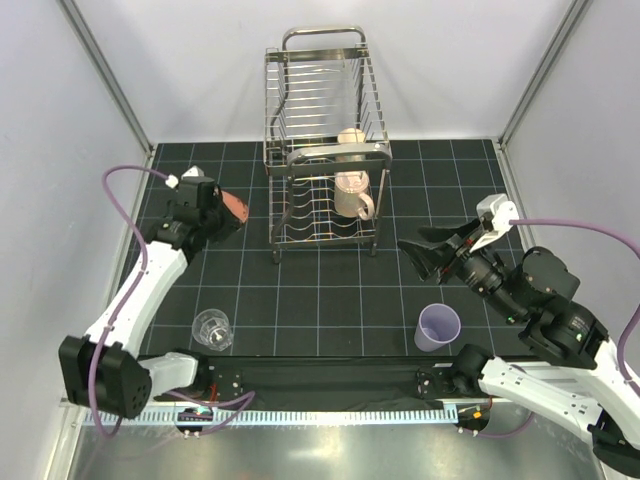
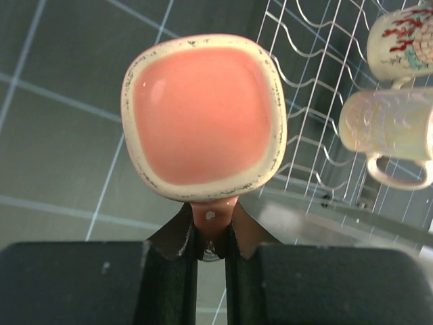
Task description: Load the cups into the dish rack
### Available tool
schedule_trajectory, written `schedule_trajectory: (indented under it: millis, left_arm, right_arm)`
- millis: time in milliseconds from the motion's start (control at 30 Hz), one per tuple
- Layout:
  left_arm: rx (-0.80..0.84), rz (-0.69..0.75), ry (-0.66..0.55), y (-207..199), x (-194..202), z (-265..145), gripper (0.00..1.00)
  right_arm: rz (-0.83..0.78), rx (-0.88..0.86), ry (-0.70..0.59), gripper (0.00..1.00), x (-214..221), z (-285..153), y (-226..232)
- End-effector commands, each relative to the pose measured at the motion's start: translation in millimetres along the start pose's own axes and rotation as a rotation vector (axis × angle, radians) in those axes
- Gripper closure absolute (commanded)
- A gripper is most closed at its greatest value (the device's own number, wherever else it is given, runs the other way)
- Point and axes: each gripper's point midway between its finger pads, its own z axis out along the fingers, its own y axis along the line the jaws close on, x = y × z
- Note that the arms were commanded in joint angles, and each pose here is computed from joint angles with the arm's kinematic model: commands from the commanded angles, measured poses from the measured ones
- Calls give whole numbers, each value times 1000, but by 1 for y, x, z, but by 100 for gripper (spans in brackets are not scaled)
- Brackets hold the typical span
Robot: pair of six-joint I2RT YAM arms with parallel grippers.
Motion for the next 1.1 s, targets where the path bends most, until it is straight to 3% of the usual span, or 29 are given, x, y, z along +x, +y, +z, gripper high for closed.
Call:
schedule_trajectory:
  millis: [0,133,267,500,767,1067]
  left_arm:
    - [161,1,-98,-41,-42,15,100]
    - [281,34,-35,-70,-42,39,100]
    - [249,105,26,-67,-40,79,100]
    - [284,190,-20,-93,-72,113,100]
    - [389,269,-48,-128,-82,163,100]
    - [278,378,-79,-138,-71,208,100]
  right_arm:
    - [-23,6,8,44,3,1,-2]
    - [-38,27,4,44,4,-2,-7]
    - [-50,44,-3,42,2,-8,-11]
    - [-51,50,-15,40,0,-12,-13]
    - [-48,41,-8,40,1,-8,-11]
    - [-39,35,11,40,7,-5,-9]
